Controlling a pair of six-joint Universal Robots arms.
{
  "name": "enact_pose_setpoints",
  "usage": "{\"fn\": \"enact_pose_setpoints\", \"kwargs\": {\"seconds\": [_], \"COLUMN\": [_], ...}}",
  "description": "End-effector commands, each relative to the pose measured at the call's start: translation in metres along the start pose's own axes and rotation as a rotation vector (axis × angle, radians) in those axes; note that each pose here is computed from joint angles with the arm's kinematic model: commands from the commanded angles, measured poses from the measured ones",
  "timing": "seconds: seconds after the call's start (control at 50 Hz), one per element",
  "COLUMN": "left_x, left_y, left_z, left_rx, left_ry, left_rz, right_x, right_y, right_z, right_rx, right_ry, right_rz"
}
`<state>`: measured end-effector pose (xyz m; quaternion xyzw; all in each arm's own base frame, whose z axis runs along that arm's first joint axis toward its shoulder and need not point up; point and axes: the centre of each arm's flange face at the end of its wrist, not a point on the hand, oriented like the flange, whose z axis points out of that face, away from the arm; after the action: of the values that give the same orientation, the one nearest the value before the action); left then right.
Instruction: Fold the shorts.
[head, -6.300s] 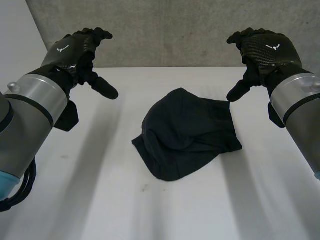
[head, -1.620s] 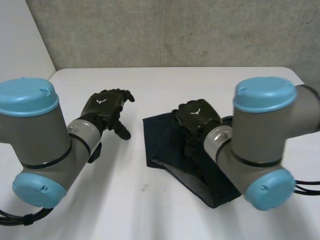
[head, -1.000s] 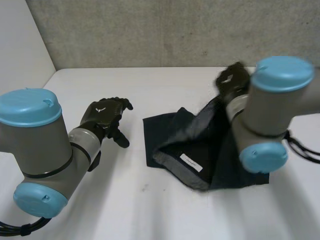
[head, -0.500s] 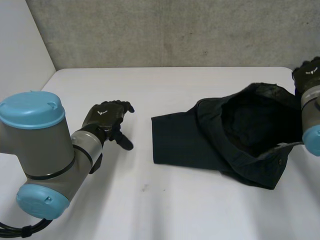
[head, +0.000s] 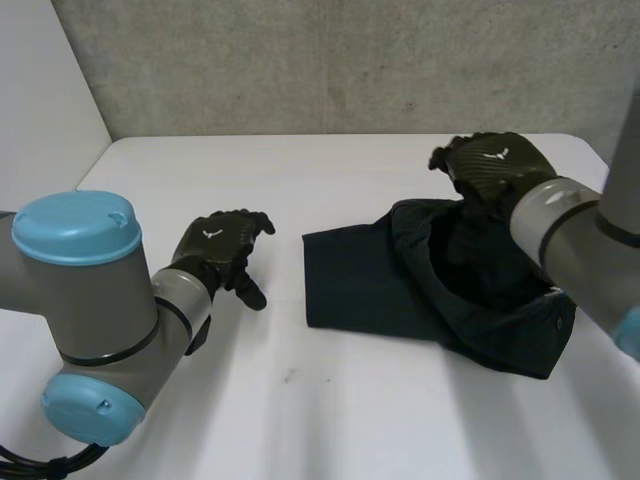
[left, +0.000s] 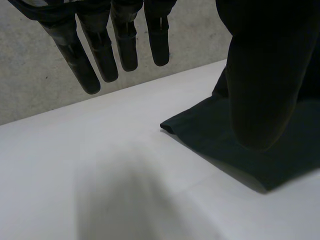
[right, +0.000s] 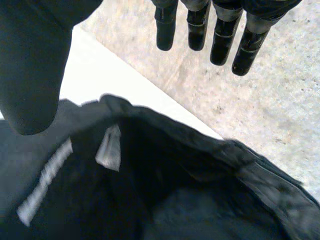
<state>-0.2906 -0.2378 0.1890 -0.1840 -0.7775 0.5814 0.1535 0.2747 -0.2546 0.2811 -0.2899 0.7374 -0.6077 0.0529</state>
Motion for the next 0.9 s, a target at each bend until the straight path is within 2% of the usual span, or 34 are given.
{"fn": "enact_pose_setpoints", "kwargs": {"seconds": [0.02,0.08,0.26,0.36,0.44,0.54,0.76,0.9], "left_x": [0.001,0.001,0.001,0.001,0.001,-0.001,0.000,0.008], "left_y": [-0.001,0.000,0.001,0.000,0.000,-0.004,-0.039,-0.049], "left_z": [-0.001,-0.001,-0.001,-0.001,-0.001,0.002,0.015,0.023], "left_rx": [0.003,0.000,-0.001,0.000,-0.001,0.017,0.188,0.228], "left_ry": [0.003,0.003,0.003,0.003,0.001,-0.004,0.008,0.034], "left_rz": [0.001,0.001,0.001,0.001,0.001,-0.002,-0.002,0.000], "right_x": [-0.039,-0.050,-0.063,-0.067,-0.065,-0.050,-0.031,-0.032], "right_y": [-0.004,0.002,0.040,0.053,0.046,-0.003,-0.097,-0.100], "right_z": [0.020,0.031,0.082,0.096,0.095,0.064,-0.022,-0.044], "right_rx": [0.011,-0.002,-0.097,-0.124,-0.115,-0.015,0.313,0.329], "right_ry": [0.024,0.046,0.165,0.168,0.167,0.187,0.070,0.026], "right_rz": [0.075,0.054,-0.182,-0.278,-0.382,-0.404,-0.381,-0.391]}}
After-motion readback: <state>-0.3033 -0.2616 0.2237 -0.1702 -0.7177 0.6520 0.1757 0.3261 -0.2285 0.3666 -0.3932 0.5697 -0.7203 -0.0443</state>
